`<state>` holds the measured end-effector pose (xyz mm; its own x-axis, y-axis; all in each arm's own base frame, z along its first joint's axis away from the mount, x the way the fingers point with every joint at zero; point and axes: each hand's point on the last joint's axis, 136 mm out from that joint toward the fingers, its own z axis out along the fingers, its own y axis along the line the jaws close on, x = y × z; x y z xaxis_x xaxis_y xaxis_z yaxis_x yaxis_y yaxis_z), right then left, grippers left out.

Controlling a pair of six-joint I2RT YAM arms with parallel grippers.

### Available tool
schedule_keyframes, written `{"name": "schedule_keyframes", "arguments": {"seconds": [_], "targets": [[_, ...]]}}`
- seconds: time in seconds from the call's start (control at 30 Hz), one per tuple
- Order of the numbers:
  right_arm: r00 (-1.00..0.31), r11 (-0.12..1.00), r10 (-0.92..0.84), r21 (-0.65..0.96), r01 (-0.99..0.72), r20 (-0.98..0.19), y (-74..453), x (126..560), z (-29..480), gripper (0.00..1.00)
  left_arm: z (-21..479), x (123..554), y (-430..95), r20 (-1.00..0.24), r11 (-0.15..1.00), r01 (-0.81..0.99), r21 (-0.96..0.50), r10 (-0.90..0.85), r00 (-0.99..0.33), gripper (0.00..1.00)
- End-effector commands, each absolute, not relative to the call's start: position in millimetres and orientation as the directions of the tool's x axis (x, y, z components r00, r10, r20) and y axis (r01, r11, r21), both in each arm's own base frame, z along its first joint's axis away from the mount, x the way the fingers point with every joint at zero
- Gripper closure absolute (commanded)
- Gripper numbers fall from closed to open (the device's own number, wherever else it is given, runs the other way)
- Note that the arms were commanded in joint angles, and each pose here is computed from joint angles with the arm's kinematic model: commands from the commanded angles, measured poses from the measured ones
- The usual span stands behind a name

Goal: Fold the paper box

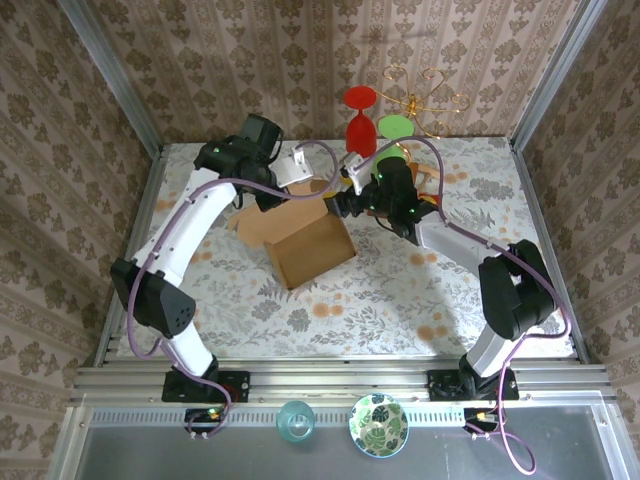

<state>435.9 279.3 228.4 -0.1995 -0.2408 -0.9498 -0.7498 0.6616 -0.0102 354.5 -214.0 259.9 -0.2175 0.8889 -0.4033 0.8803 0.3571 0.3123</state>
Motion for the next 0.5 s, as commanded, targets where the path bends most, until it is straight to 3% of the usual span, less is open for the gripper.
{"name": "schedule_keyframes", "arguments": {"seconds": [0.0, 0.47], "targets": [[-0.103, 0.609, -0.284, -0.096, -0.787, -0.953, 290, 443, 244, 0.32, 256, 347, -220, -0.375, 0.266, 0.914, 0.307, 0.916, -0.141, 1.00], [-0.133, 0.557, -0.328, -0.078, -0.827, -0.935, 305, 444, 232, 0.63, 253, 359, -231, -0.398, 0.254, 0.916, 0.311, 0.910, -0.117, 1.00]]}}
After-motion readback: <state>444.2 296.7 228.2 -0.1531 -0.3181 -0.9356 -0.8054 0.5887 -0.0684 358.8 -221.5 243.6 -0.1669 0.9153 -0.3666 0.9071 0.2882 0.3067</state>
